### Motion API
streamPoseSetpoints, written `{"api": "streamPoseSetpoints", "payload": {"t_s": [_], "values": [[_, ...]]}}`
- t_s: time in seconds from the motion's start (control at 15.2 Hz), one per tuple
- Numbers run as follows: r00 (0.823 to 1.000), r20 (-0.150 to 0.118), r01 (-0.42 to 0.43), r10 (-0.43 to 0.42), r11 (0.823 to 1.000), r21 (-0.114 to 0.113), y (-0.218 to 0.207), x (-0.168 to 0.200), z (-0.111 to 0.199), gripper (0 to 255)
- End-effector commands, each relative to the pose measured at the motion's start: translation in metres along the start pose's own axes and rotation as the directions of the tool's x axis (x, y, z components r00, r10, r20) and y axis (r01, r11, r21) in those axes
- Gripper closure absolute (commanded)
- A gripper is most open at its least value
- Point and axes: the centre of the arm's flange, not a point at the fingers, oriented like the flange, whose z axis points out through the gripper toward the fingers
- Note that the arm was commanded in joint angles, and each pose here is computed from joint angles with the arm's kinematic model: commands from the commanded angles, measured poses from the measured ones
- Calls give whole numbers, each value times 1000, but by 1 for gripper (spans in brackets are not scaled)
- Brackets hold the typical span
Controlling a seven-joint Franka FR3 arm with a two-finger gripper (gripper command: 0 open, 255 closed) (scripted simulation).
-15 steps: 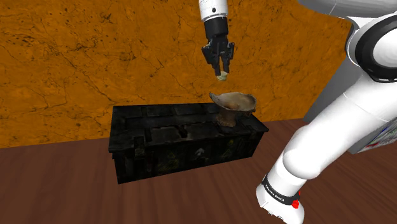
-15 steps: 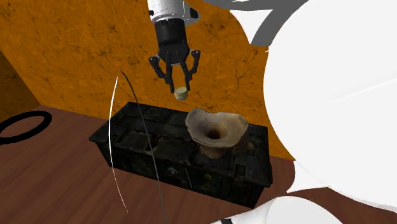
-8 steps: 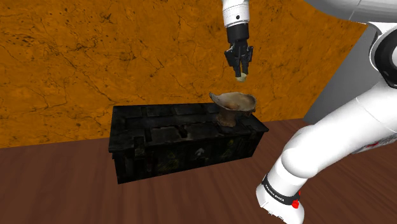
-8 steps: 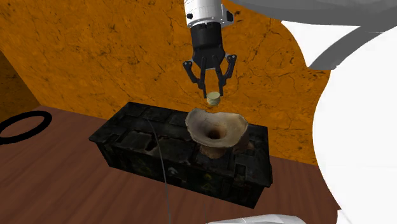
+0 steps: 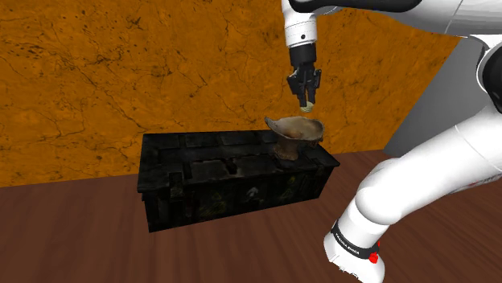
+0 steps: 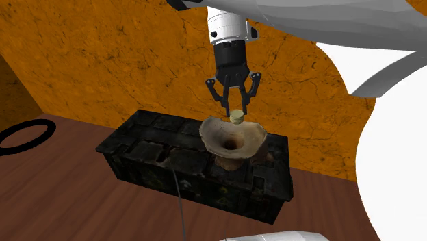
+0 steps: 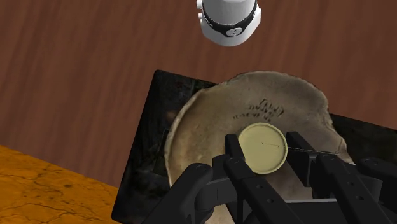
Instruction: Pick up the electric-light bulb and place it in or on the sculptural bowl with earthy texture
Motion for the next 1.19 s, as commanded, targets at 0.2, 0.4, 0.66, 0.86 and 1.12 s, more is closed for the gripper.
{"api": "streamPoseSetpoints", "payload": {"t_s": [0.2, 0.4, 0.66, 0.86, 1.12], "values": [[1000, 0, 0, 0, 1000, 0, -3, 11, 25, 255], [1000, 0, 0, 0, 1000, 0, -3, 11, 25, 255], [1000, 0, 0, 0, 1000, 0, -3, 11, 25, 255], [1000, 0, 0, 0, 1000, 0, -3, 11, 25, 0], [1000, 0, 0, 0, 1000, 0, -3, 11, 11, 0]]}}
